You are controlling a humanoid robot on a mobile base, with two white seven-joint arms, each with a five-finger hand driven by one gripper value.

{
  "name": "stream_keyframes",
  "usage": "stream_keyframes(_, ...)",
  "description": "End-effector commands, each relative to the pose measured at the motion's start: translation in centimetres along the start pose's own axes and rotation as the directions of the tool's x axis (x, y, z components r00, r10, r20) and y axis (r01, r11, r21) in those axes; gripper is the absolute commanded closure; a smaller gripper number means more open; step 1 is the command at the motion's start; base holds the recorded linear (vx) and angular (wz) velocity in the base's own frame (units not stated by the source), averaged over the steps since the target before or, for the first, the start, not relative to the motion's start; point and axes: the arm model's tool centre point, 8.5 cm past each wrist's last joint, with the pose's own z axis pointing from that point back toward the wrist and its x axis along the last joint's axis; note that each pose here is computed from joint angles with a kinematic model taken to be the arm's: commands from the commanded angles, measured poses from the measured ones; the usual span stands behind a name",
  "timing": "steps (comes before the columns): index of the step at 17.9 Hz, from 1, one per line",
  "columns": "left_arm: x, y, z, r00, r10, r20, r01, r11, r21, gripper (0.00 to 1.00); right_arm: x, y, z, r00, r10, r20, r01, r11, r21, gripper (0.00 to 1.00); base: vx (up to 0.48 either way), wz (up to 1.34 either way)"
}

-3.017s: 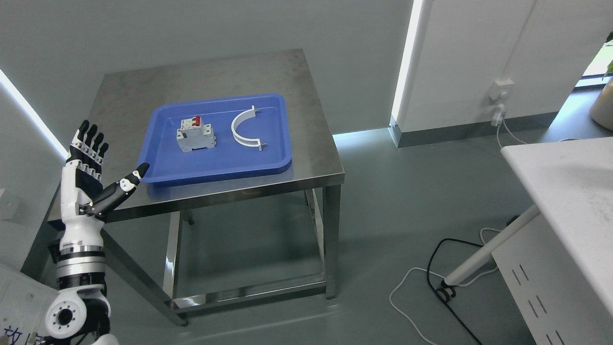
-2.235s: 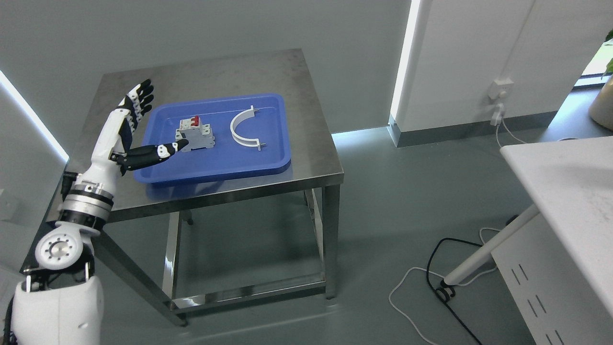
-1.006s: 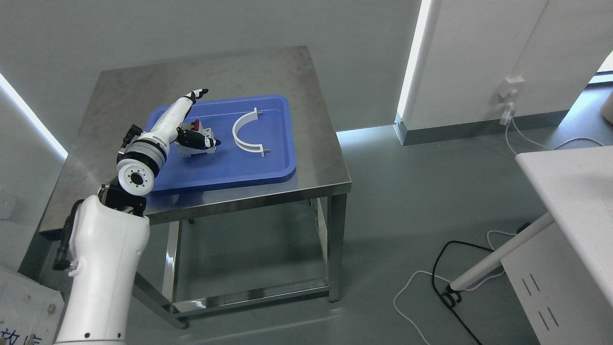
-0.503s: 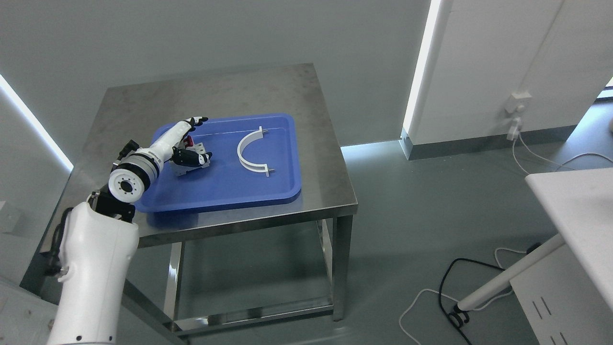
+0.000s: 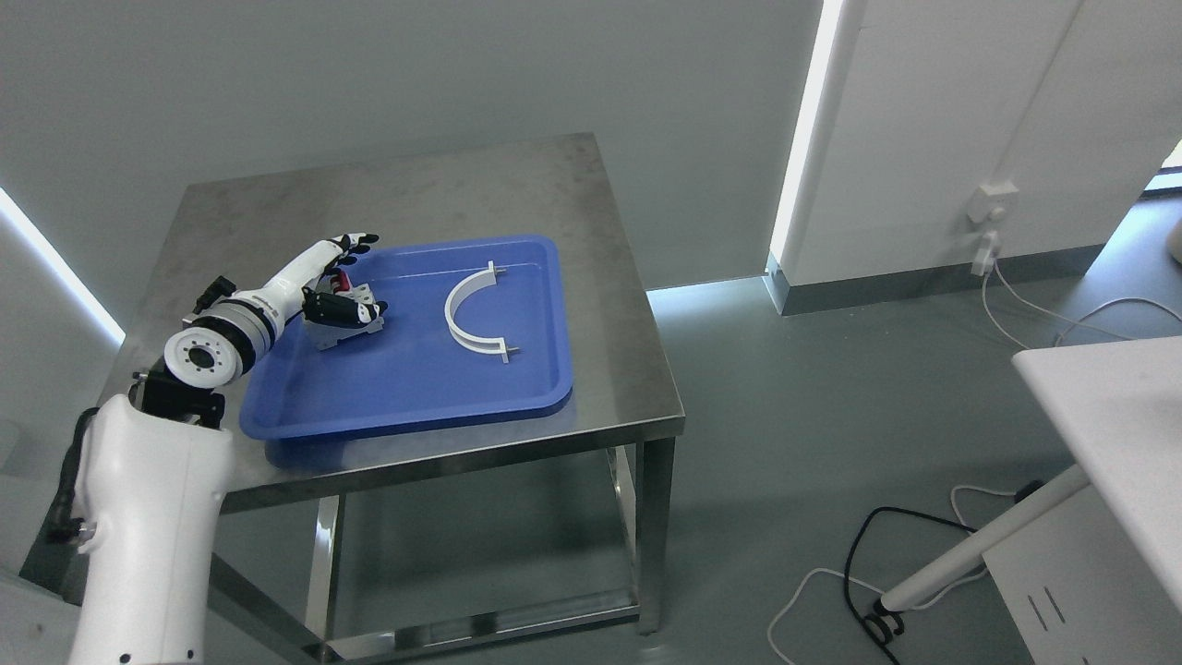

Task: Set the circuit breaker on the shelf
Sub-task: 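Close the left hand fingers around the circuit breaker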

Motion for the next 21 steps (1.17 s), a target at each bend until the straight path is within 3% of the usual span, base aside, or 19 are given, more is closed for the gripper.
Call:
stream_keyframes(1, 2.6, 2.8, 1.5, 0.964, 0.22, 0.15, -0.23, 0.972, 0.05, 0.07, -0.7, -1.0, -0.1, 0.998, 0.031, -0.056, -0.031, 0.999, -0.012, 0.0, 0.031, 0.0)
stream_keyframes(8, 1.7, 5.4, 2.8, 0.967, 0.216, 0.132, -0.229, 0.969, 0.089, 0.06, -0.7, -1.0, -0.1, 0.998, 0.031, -0.056, -0.031, 0.999, -0.012, 0.0, 0.012, 0.0)
stream_keyframes(11, -0.9, 6.4, 3.9, 0.989, 0.135, 0.052, -0.14, 0.985, 0.101, 0.06, -0.7, -1.0, -0.1, 0.998, 0.031, -0.056, -0.031, 0.999, -0.012, 0.0, 0.001, -0.01)
stream_keyframes(14, -3.8, 4.5, 4.2, 0.996, 0.083, -0.03, -0.082, 0.996, 0.044, 0.06, -0.7, -1.0, -0.1, 0.998, 0.031, -0.056, -0.031, 0.999, -0.012, 0.0, 0.0, 0.0)
stream_keyframes(19, -4.2, 2.4, 3.7, 0.996, 0.077, -0.044, -0.078, 0.997, -0.022, 0.07, -0.7, -1.0, -0.1, 0.998, 0.031, -0.056, -0.031, 0.999, -0.012, 0.0, 0.0, 0.0)
stream_keyframes(21, -3.9, 1.9, 3.3, 0.996, 0.083, -0.039, -0.084, 0.996, -0.027, 0.16, -0.7, -1.0, -0.1, 0.998, 0.031, -0.056, -0.031, 0.999, -0.012, 0.0, 0.0, 0.0)
